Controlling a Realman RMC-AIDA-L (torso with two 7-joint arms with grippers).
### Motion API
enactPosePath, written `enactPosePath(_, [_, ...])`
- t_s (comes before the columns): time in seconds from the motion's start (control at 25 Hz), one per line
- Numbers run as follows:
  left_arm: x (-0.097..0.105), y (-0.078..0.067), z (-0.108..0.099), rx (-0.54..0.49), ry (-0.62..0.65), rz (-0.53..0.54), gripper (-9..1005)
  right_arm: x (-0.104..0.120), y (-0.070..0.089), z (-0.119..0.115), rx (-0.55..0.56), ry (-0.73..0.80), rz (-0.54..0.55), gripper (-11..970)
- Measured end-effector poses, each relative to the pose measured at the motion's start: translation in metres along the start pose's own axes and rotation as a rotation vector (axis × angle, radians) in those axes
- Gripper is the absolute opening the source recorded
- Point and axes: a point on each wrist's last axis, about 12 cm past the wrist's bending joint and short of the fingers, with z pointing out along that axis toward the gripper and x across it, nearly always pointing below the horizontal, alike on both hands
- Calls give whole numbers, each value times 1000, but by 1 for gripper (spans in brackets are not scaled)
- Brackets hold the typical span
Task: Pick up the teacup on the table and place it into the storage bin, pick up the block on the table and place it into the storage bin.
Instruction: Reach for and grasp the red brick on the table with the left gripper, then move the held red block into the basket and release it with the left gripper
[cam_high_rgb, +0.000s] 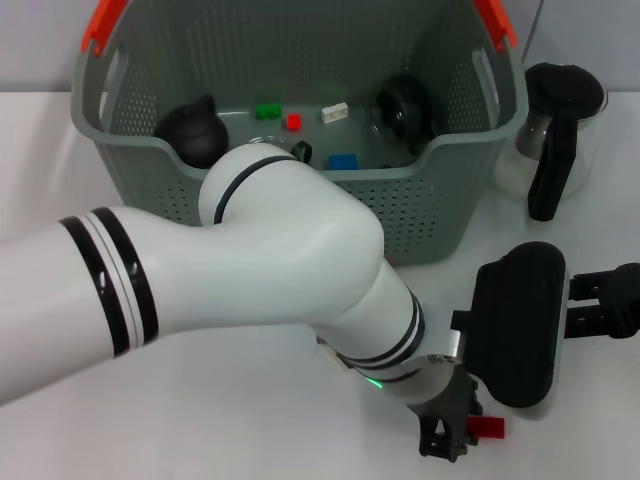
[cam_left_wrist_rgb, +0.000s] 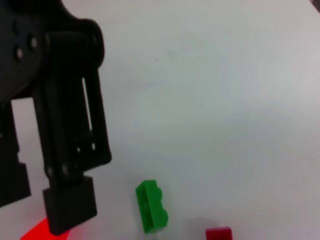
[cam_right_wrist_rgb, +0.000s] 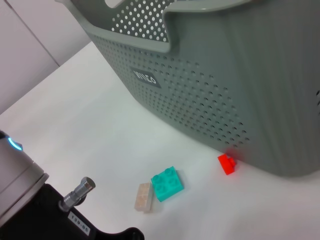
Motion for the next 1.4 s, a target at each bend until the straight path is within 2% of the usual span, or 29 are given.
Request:
enactPosePath(0.92, [-1, 2, -1, -7, 1, -33, 245, -2, 0, -1, 2, -4, -2, 684])
enactPosePath(1.2, [-1, 4, -6, 5, -7, -56, 197, -2, -1, -2, 7, -5, -2, 683])
enactPosePath(1.32, [-1, 4, -16, 26, -24, -88, 198, -1, -2, -3, 10, -6, 1, 683])
enactPosePath(1.4, [1, 5, -31, 54, -54, -142, 197, 0, -2, -5, 13, -7, 4, 683])
